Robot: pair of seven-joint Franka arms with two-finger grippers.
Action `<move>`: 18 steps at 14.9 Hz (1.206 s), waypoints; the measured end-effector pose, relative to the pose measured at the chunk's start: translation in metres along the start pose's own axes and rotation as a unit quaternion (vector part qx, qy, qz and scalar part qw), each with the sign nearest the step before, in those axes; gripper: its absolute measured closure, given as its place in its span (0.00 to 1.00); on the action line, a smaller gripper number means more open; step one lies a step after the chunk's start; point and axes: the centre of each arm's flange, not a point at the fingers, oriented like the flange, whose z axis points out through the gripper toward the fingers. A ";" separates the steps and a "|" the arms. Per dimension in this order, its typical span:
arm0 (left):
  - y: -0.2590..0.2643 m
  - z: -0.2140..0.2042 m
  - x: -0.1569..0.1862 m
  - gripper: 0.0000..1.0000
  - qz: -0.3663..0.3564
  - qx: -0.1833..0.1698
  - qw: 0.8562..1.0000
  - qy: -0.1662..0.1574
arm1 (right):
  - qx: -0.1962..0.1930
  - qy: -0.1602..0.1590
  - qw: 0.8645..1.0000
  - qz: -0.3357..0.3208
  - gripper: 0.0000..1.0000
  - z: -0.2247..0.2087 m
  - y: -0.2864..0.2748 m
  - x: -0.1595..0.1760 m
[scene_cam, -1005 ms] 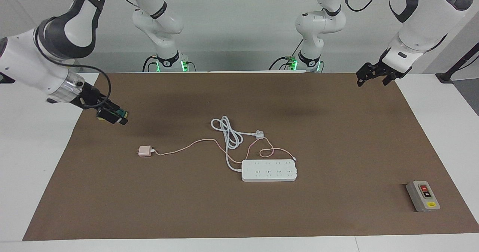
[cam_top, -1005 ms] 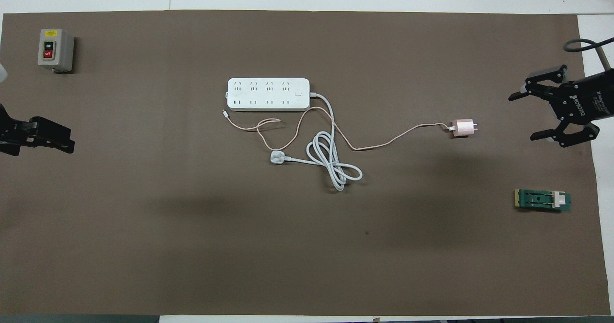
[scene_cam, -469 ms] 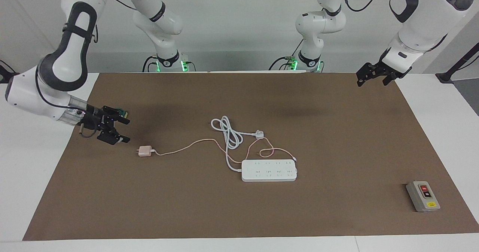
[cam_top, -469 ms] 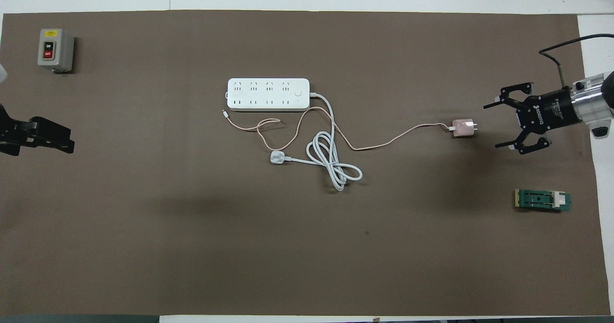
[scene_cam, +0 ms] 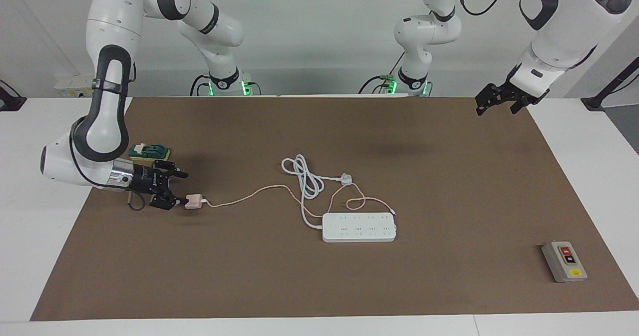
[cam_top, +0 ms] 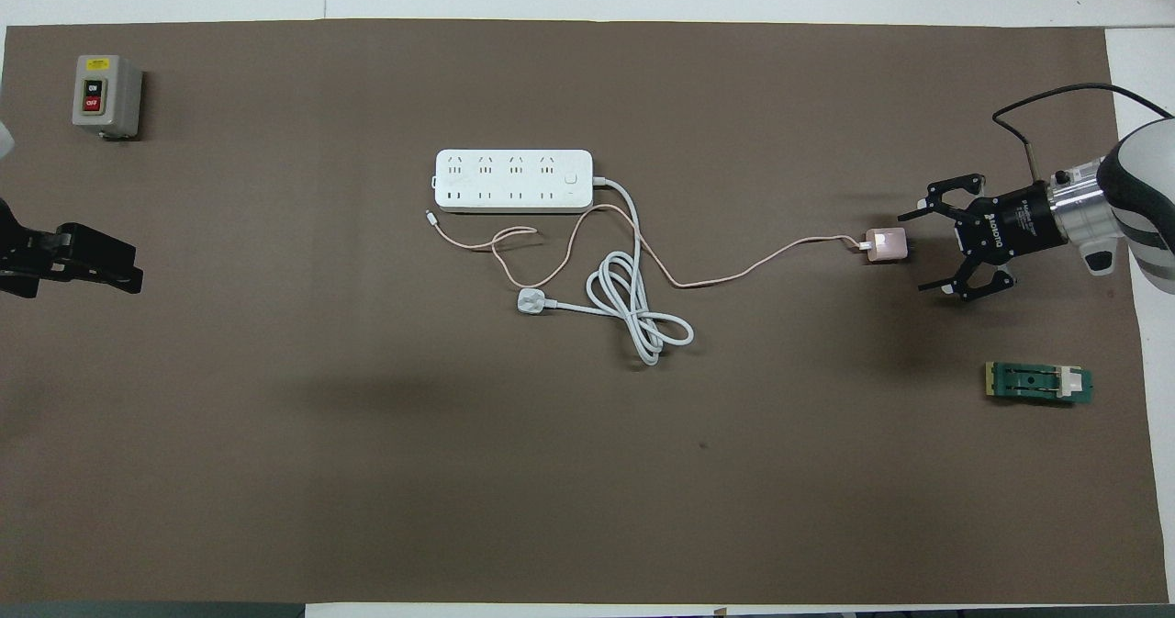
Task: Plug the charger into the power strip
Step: 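Move the right gripper to the pink charger, then close the right gripper on the pink charger, then lift the charger with the right gripper while the left gripper approaches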
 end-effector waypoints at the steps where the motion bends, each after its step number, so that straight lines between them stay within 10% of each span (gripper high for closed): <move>1: 0.000 0.000 0.000 0.00 0.000 0.000 1.000 0.000 | -0.002 -0.001 1.000 0.004 0.00 0.005 0.000 0.006; 12: 0.000 0.000 0.000 0.00 0.000 0.000 1.000 0.000 | 0.003 0.006 1.000 0.015 0.03 0.023 -0.005 0.027; 18: 0.000 0.000 0.000 0.00 0.000 0.000 1.000 0.000 | 0.010 0.007 1.000 0.013 0.48 0.021 -0.009 0.026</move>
